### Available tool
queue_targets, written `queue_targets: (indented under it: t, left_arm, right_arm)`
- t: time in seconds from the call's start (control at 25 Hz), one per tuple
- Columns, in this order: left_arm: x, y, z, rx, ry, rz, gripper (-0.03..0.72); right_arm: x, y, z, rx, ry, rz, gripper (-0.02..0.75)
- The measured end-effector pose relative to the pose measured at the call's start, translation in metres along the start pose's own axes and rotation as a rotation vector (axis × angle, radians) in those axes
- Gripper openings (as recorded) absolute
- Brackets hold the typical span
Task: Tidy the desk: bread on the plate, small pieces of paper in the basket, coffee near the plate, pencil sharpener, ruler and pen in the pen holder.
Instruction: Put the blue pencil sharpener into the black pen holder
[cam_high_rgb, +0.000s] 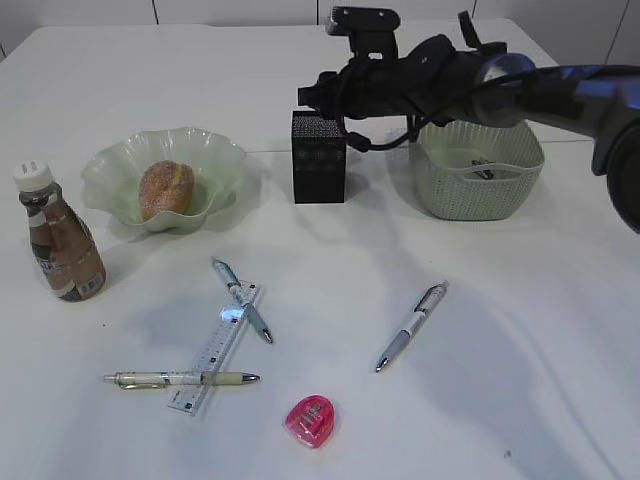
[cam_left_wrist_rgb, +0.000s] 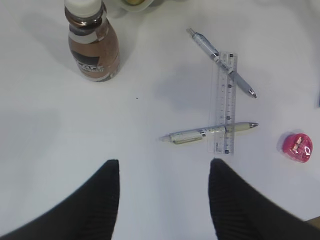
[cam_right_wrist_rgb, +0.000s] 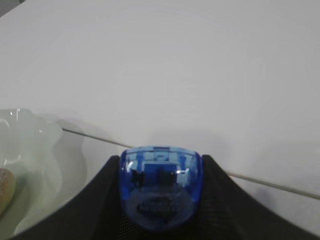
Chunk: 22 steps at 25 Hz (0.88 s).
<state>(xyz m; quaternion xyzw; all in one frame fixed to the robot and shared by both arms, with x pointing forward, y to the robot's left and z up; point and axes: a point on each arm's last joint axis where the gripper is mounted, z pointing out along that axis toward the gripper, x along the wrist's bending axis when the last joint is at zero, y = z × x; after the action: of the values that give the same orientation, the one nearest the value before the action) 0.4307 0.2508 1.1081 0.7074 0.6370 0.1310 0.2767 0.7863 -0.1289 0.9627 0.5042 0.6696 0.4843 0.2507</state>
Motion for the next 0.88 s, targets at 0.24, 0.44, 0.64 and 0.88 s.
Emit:
queue_targets:
  t: [0.24, 0.44, 0.64, 0.88]
  left_arm:
    - [0.0, 0.0, 0.0, 0.0, 0.0, 0.0, 0.4]
    - [0.0, 0.0, 0.0, 0.0, 0.0, 0.0, 0.4]
    - [0.0, 0.0, 0.0, 0.0, 0.0, 0.0, 0.4]
    - [0.0, 0.0, 0.0, 0.0, 0.0, 0.0, 0.4]
  right_arm:
    - [-0.0003, -0.0087, 0.0043, 0.028, 0.011, 0.004, 0.337]
    - [-0.0001, -0.0086, 0.0043, 0.029, 0.013, 0.006, 0.337]
    - [0.0011, -0.009, 0.0044, 0.033, 0.017, 0.005, 0.337]
    - [0.0033, -0.011, 0.0041, 0.059, 0.041, 0.005, 0.337]
